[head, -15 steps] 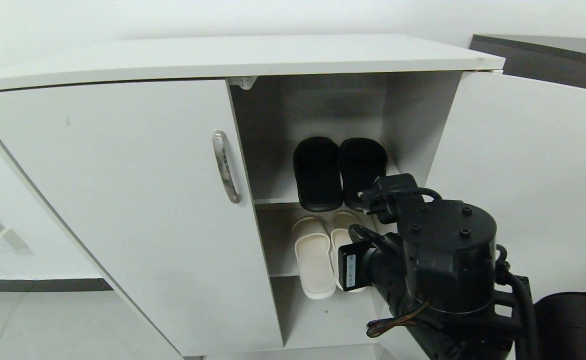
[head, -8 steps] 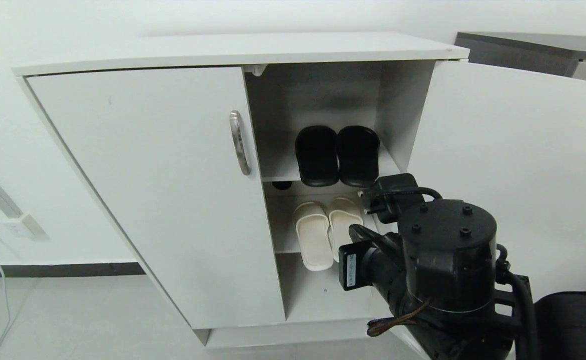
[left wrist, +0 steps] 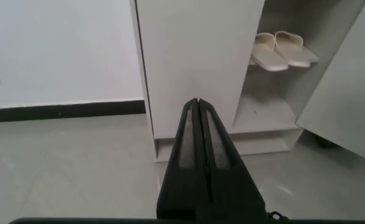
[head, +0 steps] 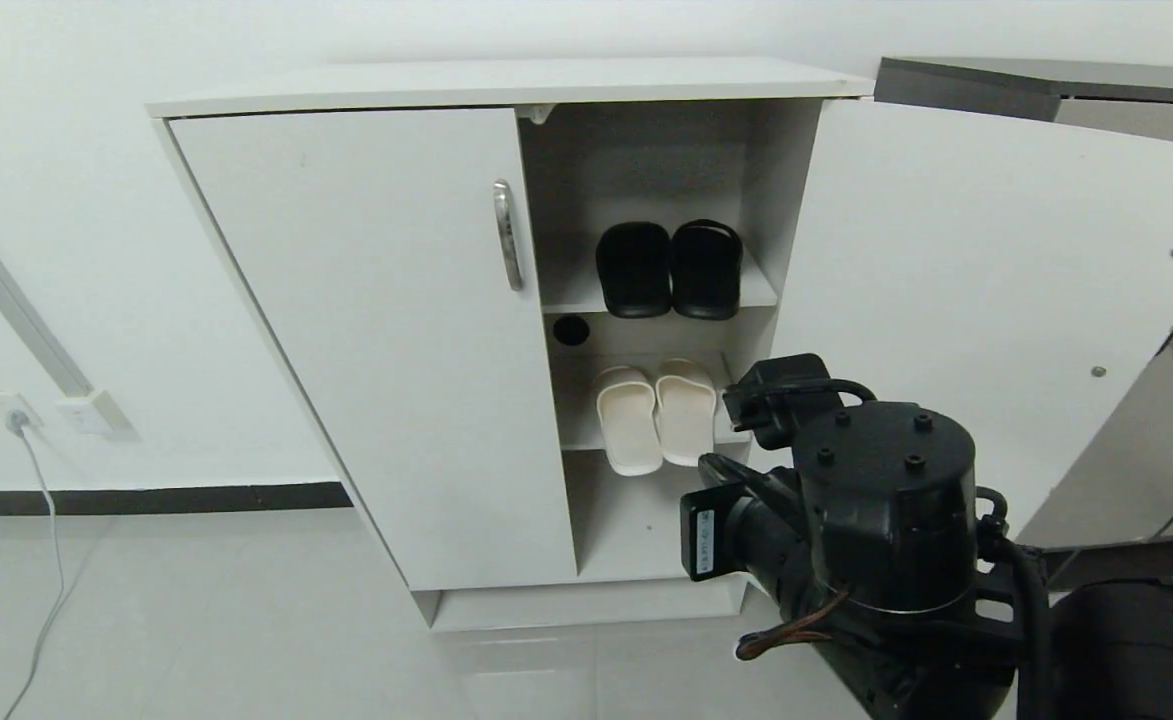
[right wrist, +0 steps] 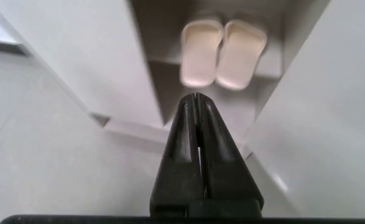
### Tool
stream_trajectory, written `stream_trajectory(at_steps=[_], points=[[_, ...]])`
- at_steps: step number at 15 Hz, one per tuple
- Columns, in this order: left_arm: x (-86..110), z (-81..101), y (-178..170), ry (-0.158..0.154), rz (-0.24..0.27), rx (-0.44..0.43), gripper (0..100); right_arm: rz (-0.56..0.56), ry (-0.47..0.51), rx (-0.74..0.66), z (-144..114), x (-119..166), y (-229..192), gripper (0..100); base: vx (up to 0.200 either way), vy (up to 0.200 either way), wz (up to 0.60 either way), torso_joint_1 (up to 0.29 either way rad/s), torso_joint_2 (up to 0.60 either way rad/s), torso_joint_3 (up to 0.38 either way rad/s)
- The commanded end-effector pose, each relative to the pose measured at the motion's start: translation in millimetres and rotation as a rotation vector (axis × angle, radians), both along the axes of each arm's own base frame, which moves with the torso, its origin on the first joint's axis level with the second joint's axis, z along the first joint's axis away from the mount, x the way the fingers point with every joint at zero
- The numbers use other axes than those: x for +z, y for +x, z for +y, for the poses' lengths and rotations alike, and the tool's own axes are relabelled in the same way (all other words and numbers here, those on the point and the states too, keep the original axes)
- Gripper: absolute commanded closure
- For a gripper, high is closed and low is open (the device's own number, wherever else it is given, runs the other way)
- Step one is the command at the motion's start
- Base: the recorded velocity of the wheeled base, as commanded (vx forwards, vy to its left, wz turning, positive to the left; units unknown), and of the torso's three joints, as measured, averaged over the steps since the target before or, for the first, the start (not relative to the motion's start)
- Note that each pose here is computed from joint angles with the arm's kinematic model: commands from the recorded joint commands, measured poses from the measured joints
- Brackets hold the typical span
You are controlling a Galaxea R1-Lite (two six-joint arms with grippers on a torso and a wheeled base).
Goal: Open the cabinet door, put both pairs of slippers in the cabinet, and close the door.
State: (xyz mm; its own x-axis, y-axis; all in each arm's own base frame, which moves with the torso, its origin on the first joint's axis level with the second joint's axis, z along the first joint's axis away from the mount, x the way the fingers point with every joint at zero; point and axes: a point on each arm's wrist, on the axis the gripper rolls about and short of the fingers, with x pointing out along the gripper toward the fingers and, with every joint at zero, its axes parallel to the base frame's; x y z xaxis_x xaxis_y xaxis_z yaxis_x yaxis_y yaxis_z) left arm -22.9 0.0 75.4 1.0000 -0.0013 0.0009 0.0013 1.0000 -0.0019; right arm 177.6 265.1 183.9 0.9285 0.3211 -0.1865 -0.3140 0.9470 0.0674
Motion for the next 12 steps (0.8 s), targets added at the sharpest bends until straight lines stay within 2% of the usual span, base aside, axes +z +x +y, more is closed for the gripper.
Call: stream_trajectory(at_steps=[1, 5, 12], points=[[0.1, 0.0, 0.1, 0.0, 0.001, 0.0, 100, 0.015, -0.028, -0.003, -2.2, -9.8, 2.5, 100, -0.2, 0.0, 0.0, -0.002, 0.0, 0.007], [0.1, 0.0, 0.1, -0.001, 0.001, 0.001, 100, 0.01, -0.026, -0.007, -3.0, -10.4, 3.8, 100, -0.2, 0.0, 0.0, 0.002, 0.0, 0.002], [0.1, 0.0, 0.1, -0.001, 0.001, 0.001, 100, 0.013, -0.038, -0.013, -5.3, -12.6, 5.2, 100, 0.0, 0.0, 0.0, 0.0, 0.0, 0.0]])
